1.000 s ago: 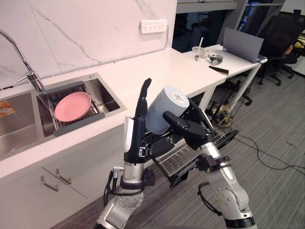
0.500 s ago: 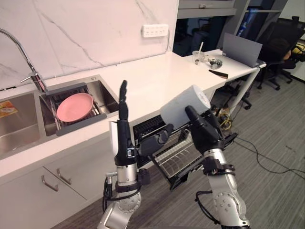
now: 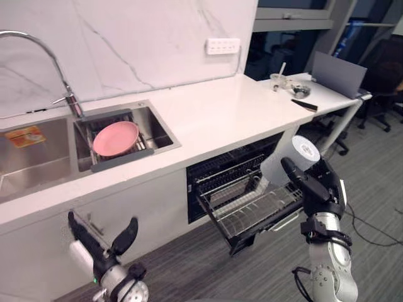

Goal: Walk over to the sink, pick up the cup, carry it to the dishwasher, place the cup inside the dishwasher, then close the dishwasher door

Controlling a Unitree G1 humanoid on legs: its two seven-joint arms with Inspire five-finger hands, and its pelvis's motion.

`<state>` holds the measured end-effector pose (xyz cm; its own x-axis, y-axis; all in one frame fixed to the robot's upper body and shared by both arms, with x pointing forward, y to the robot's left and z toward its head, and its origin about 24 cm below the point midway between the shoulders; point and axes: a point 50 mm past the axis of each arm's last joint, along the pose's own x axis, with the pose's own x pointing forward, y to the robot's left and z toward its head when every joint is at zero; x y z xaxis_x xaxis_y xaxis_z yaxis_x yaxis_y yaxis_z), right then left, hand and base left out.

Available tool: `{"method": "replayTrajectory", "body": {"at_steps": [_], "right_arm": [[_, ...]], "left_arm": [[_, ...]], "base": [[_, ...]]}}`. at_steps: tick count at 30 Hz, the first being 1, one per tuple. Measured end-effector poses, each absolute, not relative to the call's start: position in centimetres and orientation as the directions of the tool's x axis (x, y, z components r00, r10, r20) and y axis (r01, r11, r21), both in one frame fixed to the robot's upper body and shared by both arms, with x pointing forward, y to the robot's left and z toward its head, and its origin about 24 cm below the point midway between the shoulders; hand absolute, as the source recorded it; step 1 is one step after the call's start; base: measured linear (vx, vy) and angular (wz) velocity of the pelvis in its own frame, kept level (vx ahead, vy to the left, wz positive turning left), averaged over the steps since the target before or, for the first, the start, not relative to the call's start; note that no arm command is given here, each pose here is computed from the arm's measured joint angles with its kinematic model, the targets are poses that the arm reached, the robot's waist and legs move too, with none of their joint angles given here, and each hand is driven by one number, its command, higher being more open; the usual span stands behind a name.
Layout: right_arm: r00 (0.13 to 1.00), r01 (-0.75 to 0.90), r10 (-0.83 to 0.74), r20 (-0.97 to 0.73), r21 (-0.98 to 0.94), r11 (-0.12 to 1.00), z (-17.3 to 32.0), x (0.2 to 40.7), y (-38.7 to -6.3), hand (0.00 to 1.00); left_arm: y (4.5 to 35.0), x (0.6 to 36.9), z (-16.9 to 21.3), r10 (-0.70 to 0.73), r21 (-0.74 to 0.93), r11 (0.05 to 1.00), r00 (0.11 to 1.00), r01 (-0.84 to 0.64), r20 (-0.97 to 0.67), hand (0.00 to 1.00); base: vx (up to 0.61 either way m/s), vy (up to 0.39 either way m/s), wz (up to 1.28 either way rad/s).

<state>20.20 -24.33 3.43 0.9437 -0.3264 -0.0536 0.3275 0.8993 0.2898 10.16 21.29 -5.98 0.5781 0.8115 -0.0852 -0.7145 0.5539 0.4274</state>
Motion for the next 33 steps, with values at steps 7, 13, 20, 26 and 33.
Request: {"method": "replayTrajectory", "body": {"at_steps": [7,13,20,26,33], "right_arm": [[0.894,0.358,-0.317,-0.317,0.078,0.930,-1.7,21.6,-26.4,0.00],[0.815,0.356,-0.345,-0.466,-0.068,0.932,-4.3,22.4,-28.3,0.00],[0.756,0.378,-0.413,-0.509,-0.176,0.909,-3.3,26.1,-31.0,0.00],[0.801,0.413,-0.448,-0.397,-0.176,0.894,1.6,30.4,-32.5,0.00],[0.862,0.437,-0.460,-0.216,-0.145,0.888,7.0,33.5,-32.1,0.00]], "left_arm": [[21.2,7.2,-10.0,0.744,0.548,0.647,0.594,-0.530,-0.306,1.00],[22.0,6.2,-11.2,0.686,0.578,0.702,0.615,-0.416,-0.390,1.00],[23.2,7.5,-11.5,0.613,0.596,0.741,0.676,-0.311,-0.409,1.00],[22.9,11.5,-10.7,0.589,0.526,0.767,0.729,-0.367,-0.350,1.00],[21.6,16.0,-8.6,0.544,0.410,0.808,0.803,-0.423,-0.242,1.00]], "base": [[-0.02,-0.012,0.36],[0.02,0.009,0.32],[0.00,0.015,0.33],[-0.02,-0.004,0.30],[-0.03,0.025,0.12]]}}
